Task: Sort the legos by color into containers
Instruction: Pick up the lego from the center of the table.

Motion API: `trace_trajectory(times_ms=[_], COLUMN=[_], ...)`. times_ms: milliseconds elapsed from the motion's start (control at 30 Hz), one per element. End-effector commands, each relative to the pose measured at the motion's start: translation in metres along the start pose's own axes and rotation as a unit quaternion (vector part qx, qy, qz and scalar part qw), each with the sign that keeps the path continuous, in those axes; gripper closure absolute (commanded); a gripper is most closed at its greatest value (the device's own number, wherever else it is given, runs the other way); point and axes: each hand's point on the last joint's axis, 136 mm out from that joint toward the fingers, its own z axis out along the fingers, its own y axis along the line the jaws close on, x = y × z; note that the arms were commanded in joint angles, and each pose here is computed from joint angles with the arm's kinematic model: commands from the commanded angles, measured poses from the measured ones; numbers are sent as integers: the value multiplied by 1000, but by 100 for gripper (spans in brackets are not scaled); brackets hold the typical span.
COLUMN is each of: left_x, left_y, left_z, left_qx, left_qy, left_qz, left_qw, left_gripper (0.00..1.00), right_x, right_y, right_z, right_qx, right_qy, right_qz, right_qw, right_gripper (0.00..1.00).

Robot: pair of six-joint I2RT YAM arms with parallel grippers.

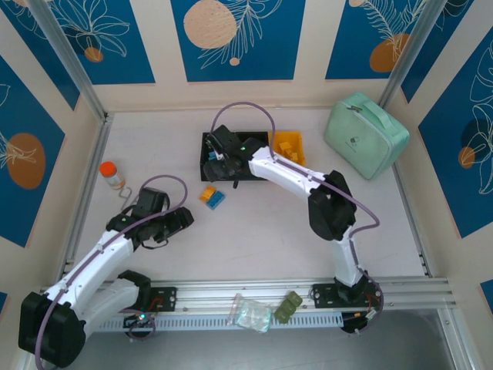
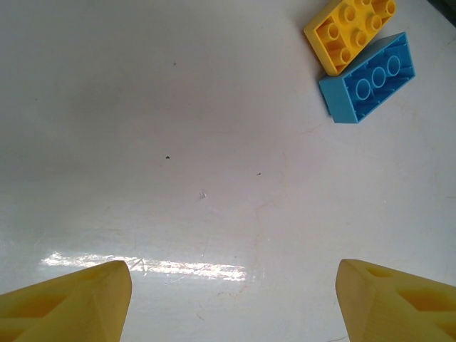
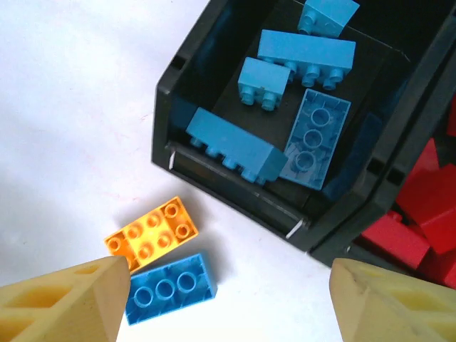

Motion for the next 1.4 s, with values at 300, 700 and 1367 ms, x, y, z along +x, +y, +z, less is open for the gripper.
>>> trace_trajectory(times_ms=[300, 700, 1367], left_x=[0, 1, 3], left_y=[0, 3, 7], left_z=[-4, -2, 3], left_qx=[0, -5, -12], left_qy=[2, 4, 7], left_qz=[-1, -7, -13], left_qw=[1000, 1000, 1000], left_gripper=[24, 24, 24], right_x=[31, 61, 91], right_y=[36, 45, 50], right_z=[-3, 41, 88], right_qx=[-80, -72, -34], right_qy=[-17, 18, 59], right_qz=[-32, -68, -114], right_qw=[996, 995, 991], right_gripper=[20, 19, 26])
